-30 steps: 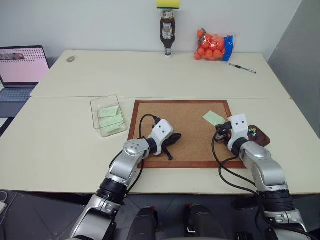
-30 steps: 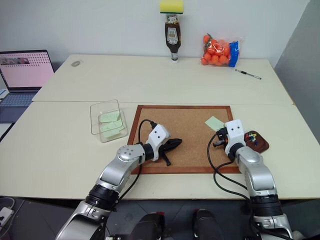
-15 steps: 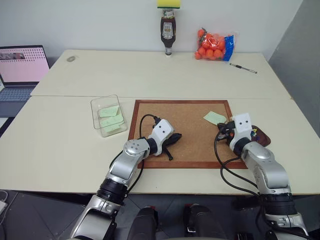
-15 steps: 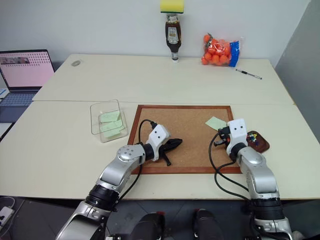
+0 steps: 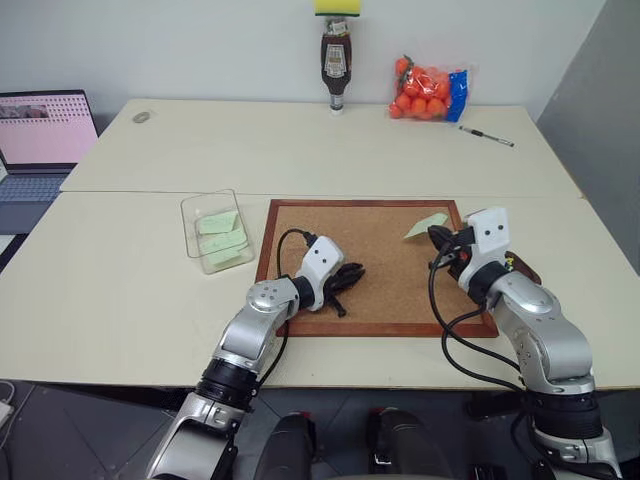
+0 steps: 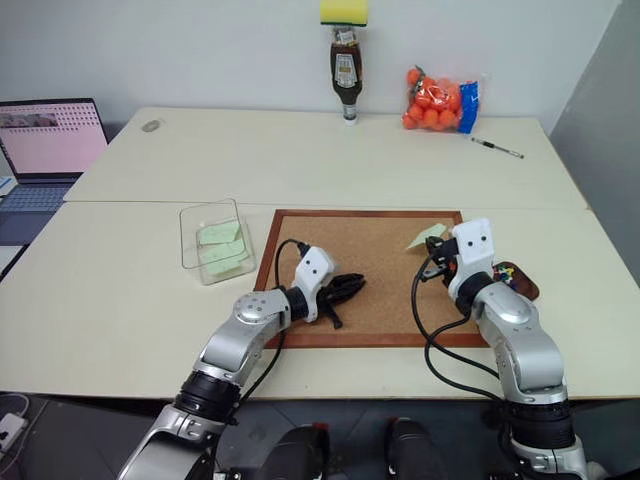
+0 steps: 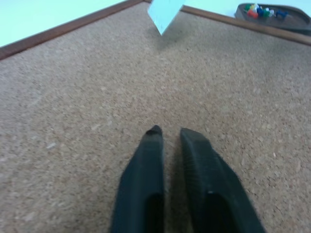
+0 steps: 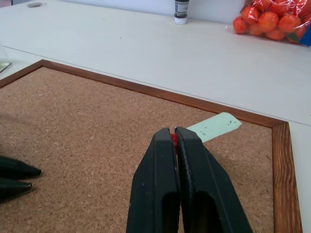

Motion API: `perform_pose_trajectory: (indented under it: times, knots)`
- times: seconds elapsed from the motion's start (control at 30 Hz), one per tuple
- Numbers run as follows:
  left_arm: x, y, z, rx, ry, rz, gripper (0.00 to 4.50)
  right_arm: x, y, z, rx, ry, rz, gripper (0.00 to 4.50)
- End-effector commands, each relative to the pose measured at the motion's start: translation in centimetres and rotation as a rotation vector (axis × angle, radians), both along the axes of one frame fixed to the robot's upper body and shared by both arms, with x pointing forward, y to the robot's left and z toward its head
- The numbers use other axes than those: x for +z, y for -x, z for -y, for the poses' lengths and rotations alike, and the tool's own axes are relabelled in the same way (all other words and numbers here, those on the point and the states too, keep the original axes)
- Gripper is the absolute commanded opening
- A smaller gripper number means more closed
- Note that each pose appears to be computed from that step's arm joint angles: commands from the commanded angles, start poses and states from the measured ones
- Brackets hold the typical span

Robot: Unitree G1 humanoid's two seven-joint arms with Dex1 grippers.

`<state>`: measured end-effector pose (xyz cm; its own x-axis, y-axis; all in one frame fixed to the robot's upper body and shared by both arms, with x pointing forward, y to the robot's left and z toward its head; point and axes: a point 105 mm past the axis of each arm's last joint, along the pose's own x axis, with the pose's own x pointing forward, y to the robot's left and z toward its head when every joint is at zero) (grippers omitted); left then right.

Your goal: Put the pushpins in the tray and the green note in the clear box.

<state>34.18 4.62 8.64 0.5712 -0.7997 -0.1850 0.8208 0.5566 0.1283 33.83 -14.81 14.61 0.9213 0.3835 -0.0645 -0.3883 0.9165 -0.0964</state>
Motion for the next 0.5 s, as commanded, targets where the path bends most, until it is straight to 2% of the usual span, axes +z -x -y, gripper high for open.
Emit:
perform_pose_trajectory:
  times: [0.03, 0.2, 0.4, 0.5]
  knots:
    - [3.0, 0.6, 1.2, -0.093, 0.008, 0.18, 1.6, 2.1, 0.1, -0.7, 0.016, 0.0, 0.058, 0.0]
    - [4.6, 0.5, 2.0, -0.129, -0.031, 0.331, 2.52, 2.5, 0.0, -1.1, 0.022, -0.008, 0.051, 0.0]
    - [4.7, -1.1, 2.1, -0.072, -0.096, 0.424, 3.6, 3.1, 0.2, -1.9, 0.048, -0.024, 0.054, 0.0]
    - [4.8, -1.7, 2.4, -0.059, -0.096, 0.438, 3.69, 3.5, 0.4, -2.3, 0.062, -0.035, 0.055, 0.0]
